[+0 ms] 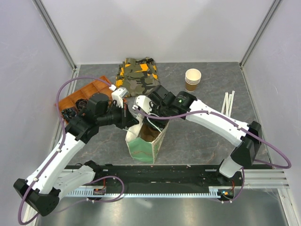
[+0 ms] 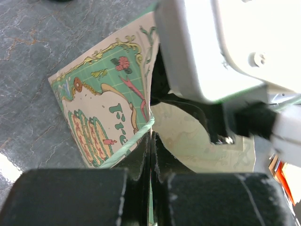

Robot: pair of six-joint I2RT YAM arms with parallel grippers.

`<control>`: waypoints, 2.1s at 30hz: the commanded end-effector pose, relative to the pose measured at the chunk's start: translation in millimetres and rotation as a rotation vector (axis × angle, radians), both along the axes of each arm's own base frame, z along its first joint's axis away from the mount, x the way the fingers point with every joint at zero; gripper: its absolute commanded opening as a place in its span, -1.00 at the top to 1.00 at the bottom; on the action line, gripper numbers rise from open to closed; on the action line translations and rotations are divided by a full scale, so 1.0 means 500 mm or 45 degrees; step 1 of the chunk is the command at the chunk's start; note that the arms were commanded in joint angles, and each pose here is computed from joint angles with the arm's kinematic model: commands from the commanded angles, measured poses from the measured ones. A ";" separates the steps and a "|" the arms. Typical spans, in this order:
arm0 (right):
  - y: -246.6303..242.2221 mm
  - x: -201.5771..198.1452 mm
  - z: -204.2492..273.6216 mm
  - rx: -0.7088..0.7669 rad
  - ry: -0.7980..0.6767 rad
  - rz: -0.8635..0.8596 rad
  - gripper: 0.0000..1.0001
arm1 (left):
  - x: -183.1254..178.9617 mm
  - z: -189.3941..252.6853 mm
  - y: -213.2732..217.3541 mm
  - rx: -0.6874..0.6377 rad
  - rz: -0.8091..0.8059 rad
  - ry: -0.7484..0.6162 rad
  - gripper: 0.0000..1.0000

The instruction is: Pack the takeout coffee

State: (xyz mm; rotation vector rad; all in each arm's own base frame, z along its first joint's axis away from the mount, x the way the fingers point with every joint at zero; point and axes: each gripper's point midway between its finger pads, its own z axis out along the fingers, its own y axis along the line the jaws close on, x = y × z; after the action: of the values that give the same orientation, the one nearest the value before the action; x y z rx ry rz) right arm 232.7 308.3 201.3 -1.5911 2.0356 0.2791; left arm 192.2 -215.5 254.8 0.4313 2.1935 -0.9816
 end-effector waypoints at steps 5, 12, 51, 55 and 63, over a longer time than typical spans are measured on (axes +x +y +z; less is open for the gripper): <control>0.031 0.028 0.006 0.080 -0.091 0.001 -0.15 | -0.011 -0.007 0.000 -0.007 -0.066 -0.067 0.96; 0.044 0.033 -0.020 0.072 -0.079 0.016 -0.15 | -0.014 -0.018 0.005 -0.003 -0.084 -0.065 0.96; 0.046 0.038 -0.147 -0.155 0.032 0.173 -0.11 | 0.014 0.016 0.060 0.060 -0.042 -0.184 0.96; 0.034 0.033 -0.165 -0.190 0.044 0.201 -0.11 | 0.013 0.026 0.060 0.061 -0.060 -0.223 0.96; 0.022 0.029 -0.188 -0.236 0.054 0.228 -0.19 | 0.012 0.032 0.056 0.060 -0.092 -0.249 0.96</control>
State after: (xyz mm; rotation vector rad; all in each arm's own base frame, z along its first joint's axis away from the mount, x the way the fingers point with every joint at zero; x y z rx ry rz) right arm 257.7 339.6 145.8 -1.7738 1.9193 0.2461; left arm 200.8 -183.0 244.7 0.5144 2.1496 -0.8708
